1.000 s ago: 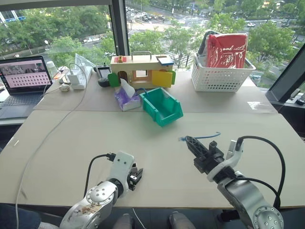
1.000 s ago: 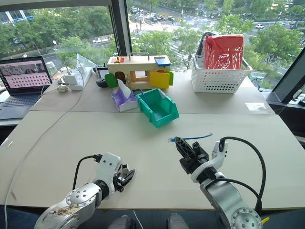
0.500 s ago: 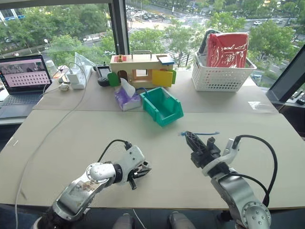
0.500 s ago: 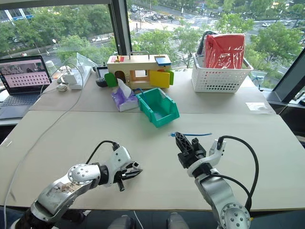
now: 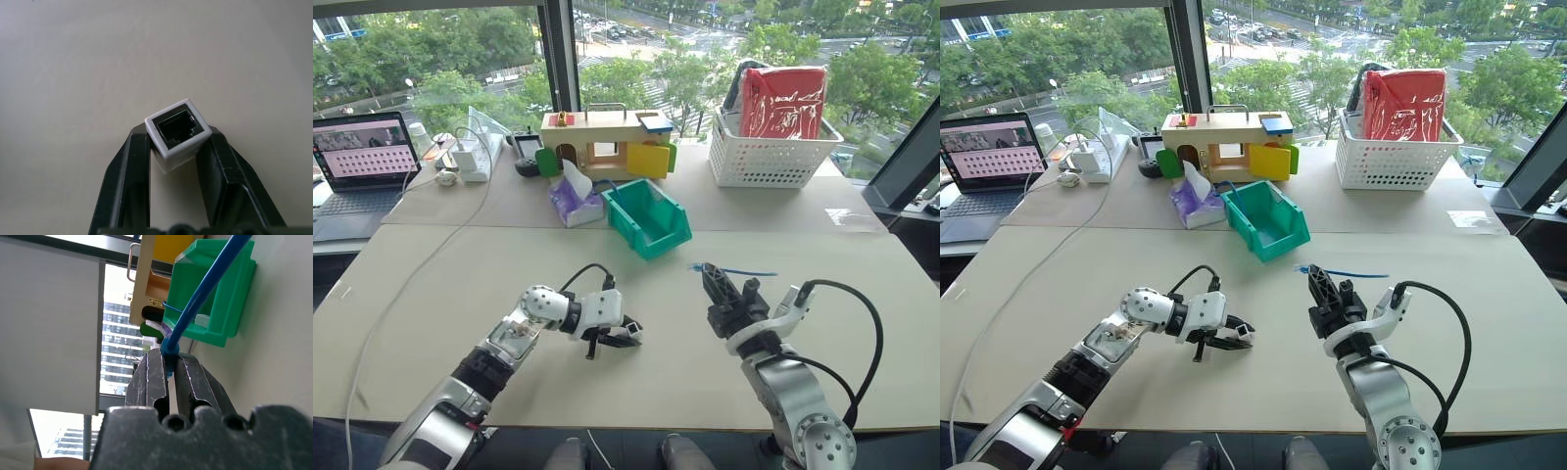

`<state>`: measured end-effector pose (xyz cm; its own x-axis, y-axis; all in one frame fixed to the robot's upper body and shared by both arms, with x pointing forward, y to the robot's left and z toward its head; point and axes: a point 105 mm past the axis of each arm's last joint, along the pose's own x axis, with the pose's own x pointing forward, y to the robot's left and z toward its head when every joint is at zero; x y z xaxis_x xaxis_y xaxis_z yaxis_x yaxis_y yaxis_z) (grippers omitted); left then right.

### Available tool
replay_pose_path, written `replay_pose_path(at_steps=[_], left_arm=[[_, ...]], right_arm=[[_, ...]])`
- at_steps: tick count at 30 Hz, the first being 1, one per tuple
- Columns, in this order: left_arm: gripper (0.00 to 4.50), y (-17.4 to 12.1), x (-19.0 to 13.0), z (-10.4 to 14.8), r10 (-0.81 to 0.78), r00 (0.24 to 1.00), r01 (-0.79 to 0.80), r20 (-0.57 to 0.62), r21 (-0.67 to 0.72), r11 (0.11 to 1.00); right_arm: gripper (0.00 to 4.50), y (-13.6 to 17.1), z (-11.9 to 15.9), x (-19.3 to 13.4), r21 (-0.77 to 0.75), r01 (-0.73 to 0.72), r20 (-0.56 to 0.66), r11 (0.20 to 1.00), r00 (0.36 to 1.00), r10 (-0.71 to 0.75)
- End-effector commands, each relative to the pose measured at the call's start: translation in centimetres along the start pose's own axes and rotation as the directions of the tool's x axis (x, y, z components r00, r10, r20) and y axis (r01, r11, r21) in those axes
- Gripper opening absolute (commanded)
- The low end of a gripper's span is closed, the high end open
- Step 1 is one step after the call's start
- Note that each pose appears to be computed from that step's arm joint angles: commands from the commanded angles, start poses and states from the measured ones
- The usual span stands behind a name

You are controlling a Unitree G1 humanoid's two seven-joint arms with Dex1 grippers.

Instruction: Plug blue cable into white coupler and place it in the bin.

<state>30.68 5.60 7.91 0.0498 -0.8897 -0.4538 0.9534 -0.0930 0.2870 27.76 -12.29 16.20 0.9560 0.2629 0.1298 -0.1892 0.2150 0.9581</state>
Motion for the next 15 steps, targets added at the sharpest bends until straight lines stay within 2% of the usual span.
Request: replay_pose_path(at_steps=[1, 3, 4, 6, 8, 11, 15], left_arm=[[0.85, 0.4, 0.0, -1.2, -0.002, 1.000, 0.002, -0.028, -0.027, 1.000], [1.88, 0.6, 0.1, -1.4, -0.002, 1.000, 0.001, -0.024, -0.051, 0.999], [2.06, 0.5, 0.1, -1.4, -0.013, 1.000, 0.011, -0.023, -0.053, 0.999], [2.81, 0.3, 0.0, -1.4, -0.022, 1.000, 0.022, -0.017, -0.054, 0.998], [3.37, 0.2, -0.1, -1.4, -0.023, 1.000, 0.022, -0.013, -0.057, 0.998], [4.45, -0.1, -0.6, -2.0, -0.020, 1.000, 0.017, -0.020, -0.161, 0.987], [4.45, -0.5, -0.9, -2.5, -0.007, 0.999, -0.004, -0.041, -0.254, 0.967]], right_arm=[[0.00, 1.3, 0.8, -0.2, -0.017, -0.057, 0.041, 0.998, 0.997, 0.058], [0.00, 1.3, 0.9, -0.2, -0.017, -0.058, 0.044, 0.998, 0.997, 0.059], [0.00, 1.3, 0.9, -0.2, -0.017, -0.058, 0.044, 0.998, 0.997, 0.059], [0.00, 1.3, 1.0, -0.2, -0.016, -0.058, 0.044, 0.998, 0.997, 0.059], [0.00, 1.2, 1.0, -0.2, -0.015, -0.057, 0.043, 0.998, 0.997, 0.057], [0.00, 1.1, 0.8, -0.2, -0.006, -0.053, 0.035, 0.999, 0.998, 0.053], [0.00, 1.0, 0.8, -0.1, -0.003, -0.052, 0.031, 0.999, 0.998, 0.052]])
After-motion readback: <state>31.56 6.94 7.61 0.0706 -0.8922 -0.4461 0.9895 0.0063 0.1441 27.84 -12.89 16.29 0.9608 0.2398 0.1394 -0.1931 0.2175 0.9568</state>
